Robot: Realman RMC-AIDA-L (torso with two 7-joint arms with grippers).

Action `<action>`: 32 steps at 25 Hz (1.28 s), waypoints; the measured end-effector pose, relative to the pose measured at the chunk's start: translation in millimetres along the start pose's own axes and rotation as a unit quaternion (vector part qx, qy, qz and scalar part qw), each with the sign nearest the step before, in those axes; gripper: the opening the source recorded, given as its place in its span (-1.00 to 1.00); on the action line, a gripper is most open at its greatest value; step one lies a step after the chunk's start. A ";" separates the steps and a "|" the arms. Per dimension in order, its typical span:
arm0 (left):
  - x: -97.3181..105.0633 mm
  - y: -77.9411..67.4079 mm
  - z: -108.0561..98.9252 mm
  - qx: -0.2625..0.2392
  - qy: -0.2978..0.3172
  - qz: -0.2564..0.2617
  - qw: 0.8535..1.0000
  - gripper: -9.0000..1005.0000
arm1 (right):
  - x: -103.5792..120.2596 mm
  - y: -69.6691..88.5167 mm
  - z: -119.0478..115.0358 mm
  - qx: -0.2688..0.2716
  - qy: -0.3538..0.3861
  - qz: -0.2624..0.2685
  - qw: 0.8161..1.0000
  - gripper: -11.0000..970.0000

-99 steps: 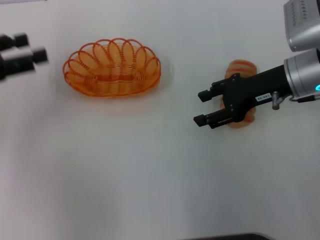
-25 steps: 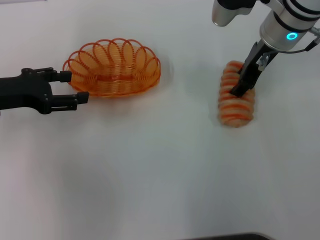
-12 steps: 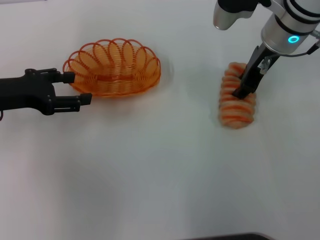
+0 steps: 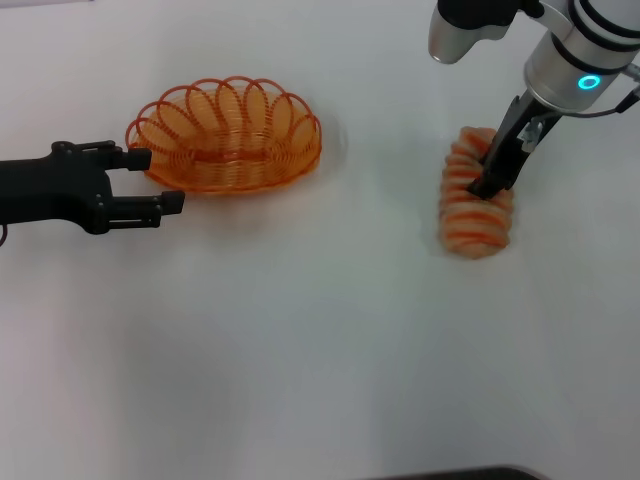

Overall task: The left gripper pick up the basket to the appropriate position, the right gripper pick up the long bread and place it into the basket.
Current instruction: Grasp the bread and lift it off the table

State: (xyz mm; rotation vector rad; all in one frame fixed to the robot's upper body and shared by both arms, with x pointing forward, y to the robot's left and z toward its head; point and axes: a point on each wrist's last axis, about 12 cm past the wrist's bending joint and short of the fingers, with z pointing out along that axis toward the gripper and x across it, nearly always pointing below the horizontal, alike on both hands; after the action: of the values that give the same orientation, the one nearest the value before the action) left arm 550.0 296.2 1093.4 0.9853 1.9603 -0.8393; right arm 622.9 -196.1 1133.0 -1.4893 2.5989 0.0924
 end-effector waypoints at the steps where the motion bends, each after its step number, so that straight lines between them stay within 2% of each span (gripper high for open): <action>1: 0.0 0.0 0.0 0.000 0.000 0.000 1.000 0.58 | 0.3 0.1 0.1 -0.001 0.000 0.001 1.000 -0.20; 23: 1.0 -2.2 -3.4 0.007 0.000 -0.007 1.000 0.58 | 5.2 0.7 1.3 -0.006 0.006 0.008 1.000 -0.61; 32: 0.8 -2.2 -3.3 0.007 0.001 -0.006 1.000 0.58 | 5.3 0.2 0.6 -0.004 0.007 0.004 1.000 -0.67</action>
State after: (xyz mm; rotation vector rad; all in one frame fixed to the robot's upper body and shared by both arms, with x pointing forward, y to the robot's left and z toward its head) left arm 546.6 298.1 1094.8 0.9842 1.9663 -0.8603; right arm 620.1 -200.5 1131.6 -1.4859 2.6187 0.0937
